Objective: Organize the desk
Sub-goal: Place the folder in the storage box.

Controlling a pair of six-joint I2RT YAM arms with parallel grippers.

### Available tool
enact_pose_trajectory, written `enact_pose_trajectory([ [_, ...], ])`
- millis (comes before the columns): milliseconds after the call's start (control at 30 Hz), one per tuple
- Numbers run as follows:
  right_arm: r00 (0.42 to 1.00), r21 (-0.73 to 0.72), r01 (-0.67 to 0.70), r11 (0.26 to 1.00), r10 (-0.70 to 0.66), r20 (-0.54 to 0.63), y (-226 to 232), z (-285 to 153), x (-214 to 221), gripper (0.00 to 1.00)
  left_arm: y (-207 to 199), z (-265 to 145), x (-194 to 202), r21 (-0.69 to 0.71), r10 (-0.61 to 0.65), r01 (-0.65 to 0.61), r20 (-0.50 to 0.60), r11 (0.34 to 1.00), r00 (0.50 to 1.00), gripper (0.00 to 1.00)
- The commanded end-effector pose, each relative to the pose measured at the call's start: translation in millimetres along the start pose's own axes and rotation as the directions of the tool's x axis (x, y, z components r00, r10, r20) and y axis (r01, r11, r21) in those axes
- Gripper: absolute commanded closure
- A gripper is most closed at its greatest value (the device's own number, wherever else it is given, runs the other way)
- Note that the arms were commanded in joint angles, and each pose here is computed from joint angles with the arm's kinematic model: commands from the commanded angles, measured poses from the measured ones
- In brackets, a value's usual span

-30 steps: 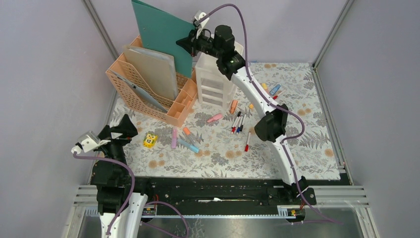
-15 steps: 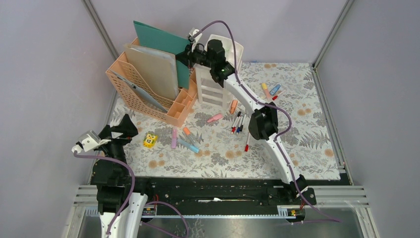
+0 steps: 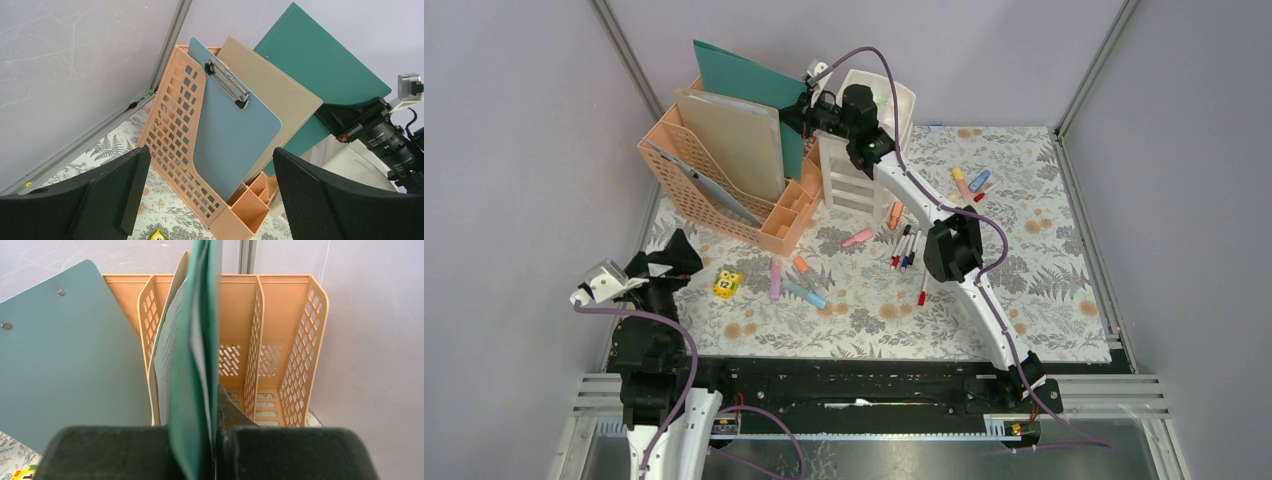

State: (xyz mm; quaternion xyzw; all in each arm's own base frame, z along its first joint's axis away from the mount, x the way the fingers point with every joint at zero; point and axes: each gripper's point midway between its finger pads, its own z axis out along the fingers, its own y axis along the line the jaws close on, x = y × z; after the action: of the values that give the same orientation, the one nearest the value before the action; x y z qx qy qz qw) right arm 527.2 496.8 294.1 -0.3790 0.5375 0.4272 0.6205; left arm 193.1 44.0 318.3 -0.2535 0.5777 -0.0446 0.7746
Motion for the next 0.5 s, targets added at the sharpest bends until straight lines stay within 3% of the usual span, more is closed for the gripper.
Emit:
enact_pose_trajectory([
  [0,1.0,-0.035,-0.007,0.999,0.007,0.002,11,8,16,1.0,-5,5,-5,0.014,-0.007,0.006,0.021,1.0,1.0,0.01],
  [300,1.0,-0.039,-0.008,0.999,0.008,0.002,12,11,23,1.0,-5,8,-2,0.013,0.001,-0.002,0.011,1.0,1.0,0.01],
  [467,0.999,-0.042,0.02,0.999,-0.018,0.043,12,13,4,1.0,-1,9,-4,-0.005,0.007,-0.007,0.02,1.0,1.0,0.01],
])
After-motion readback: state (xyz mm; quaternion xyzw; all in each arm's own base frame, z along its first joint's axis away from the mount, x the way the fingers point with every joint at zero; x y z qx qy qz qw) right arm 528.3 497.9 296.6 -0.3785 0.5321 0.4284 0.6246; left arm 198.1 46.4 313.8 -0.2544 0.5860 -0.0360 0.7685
